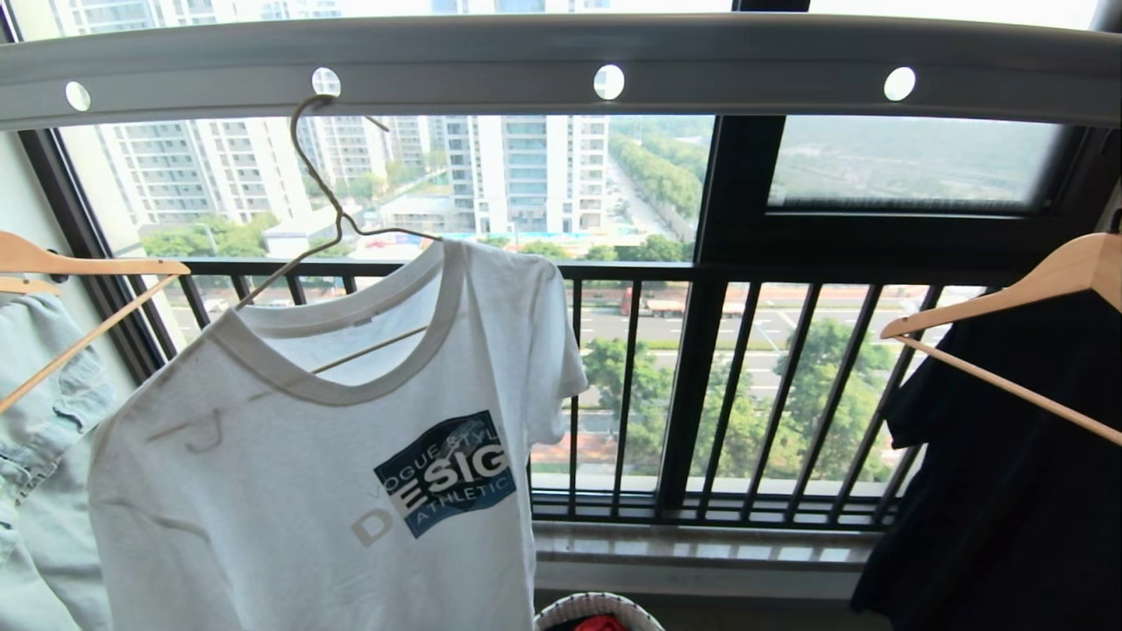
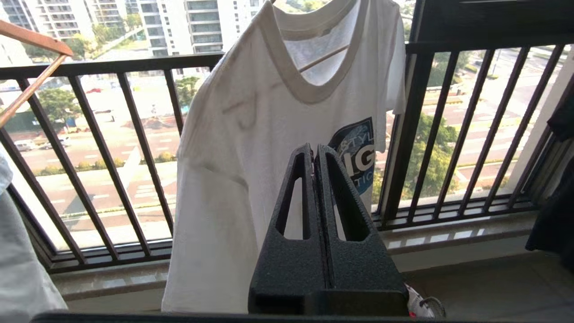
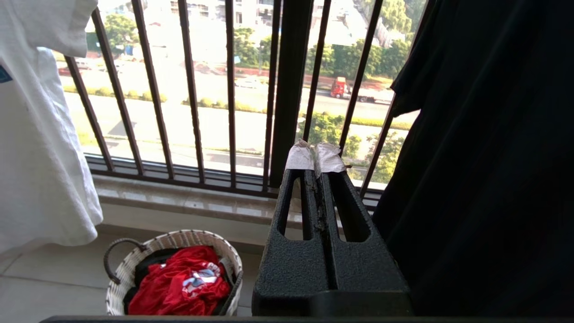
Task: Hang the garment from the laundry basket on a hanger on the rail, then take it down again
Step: Take the clothes off the clothes rack
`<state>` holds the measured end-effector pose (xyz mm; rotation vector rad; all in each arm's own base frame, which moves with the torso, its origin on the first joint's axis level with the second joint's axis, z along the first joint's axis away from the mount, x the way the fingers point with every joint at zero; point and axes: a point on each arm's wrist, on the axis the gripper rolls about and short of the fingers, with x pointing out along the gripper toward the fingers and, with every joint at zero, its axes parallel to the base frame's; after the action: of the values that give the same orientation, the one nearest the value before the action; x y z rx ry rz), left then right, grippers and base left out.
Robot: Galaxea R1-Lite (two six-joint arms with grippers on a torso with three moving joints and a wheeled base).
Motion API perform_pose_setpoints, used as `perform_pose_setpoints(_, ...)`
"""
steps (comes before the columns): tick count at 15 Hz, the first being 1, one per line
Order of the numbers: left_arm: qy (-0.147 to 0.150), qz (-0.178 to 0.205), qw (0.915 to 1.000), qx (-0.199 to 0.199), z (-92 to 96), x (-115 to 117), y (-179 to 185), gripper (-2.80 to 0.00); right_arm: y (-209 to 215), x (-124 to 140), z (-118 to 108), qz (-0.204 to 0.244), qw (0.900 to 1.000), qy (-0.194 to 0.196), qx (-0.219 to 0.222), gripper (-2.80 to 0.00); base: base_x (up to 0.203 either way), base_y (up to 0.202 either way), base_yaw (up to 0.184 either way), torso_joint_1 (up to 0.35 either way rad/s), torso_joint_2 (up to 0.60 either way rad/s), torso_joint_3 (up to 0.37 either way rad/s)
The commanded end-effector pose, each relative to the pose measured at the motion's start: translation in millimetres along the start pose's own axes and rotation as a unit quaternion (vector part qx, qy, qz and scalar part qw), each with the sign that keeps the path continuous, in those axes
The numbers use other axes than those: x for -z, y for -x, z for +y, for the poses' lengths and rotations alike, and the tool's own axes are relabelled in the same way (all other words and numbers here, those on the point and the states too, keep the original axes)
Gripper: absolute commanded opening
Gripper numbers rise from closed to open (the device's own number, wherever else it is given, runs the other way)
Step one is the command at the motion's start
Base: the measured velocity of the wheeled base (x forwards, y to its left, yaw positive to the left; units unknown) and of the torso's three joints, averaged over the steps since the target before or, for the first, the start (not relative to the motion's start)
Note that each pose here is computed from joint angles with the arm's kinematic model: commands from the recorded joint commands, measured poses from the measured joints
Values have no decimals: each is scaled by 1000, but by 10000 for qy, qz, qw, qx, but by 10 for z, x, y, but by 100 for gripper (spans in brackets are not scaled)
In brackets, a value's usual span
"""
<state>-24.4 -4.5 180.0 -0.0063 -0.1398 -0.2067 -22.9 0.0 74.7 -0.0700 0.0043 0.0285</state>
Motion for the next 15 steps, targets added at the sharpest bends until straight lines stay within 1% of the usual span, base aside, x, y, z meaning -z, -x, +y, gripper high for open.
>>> perform_pose_setpoints(1, 161, 575, 9973, 434, 69, -416, -473, -280, -1, 0, 0, 9, 10000, 3, -5, -280, 0, 0, 0, 0, 0, 0)
perform_pose_setpoints(3, 261, 824, 9931, 790, 129, -694, -873, -280, -1, -1, 0, 4, 10000, 3, -5, -280, 0, 0, 0, 0, 0, 0)
perform_pose_setpoints(7, 403, 1169, 9850, 1207, 246, -1170, -1733, -280, -1, -1, 0, 4, 10000, 3, -5, -280, 0, 0, 0, 0, 0, 0)
perform_pose_setpoints(9, 550, 1633, 9740, 1471, 231, -1257, -2041, -280, -1, -1, 0, 4, 10000, 3, -5, -280, 0, 0, 0, 0, 0, 0)
perform_pose_setpoints(11, 651, 1927, 9635, 1741, 213, -1322, -2282, -280, -1, -1, 0, 6, 10000, 3, -5, -280, 0, 0, 0, 0, 0, 0)
perform_pose_setpoints(13, 719, 2245, 9530, 1902, 180, -1372, -2396, -280, -1, -1, 0, 4, 10000, 3, -5, -280, 0, 0, 0, 0, 0, 0)
perform_pose_setpoints(14, 772, 2478, 9459, 1948, 165, -1356, -2439, -280, -1, 0, 0, 11, 10000, 3, -5, -280, 0, 0, 0, 0, 0, 0)
perform_pose_setpoints(15, 697, 2589, 9424, 1999, 155, -1339, -2477, 0, -1, 0, 0, 10, 10000, 3, -5, -280, 0, 0, 0, 0, 0, 0)
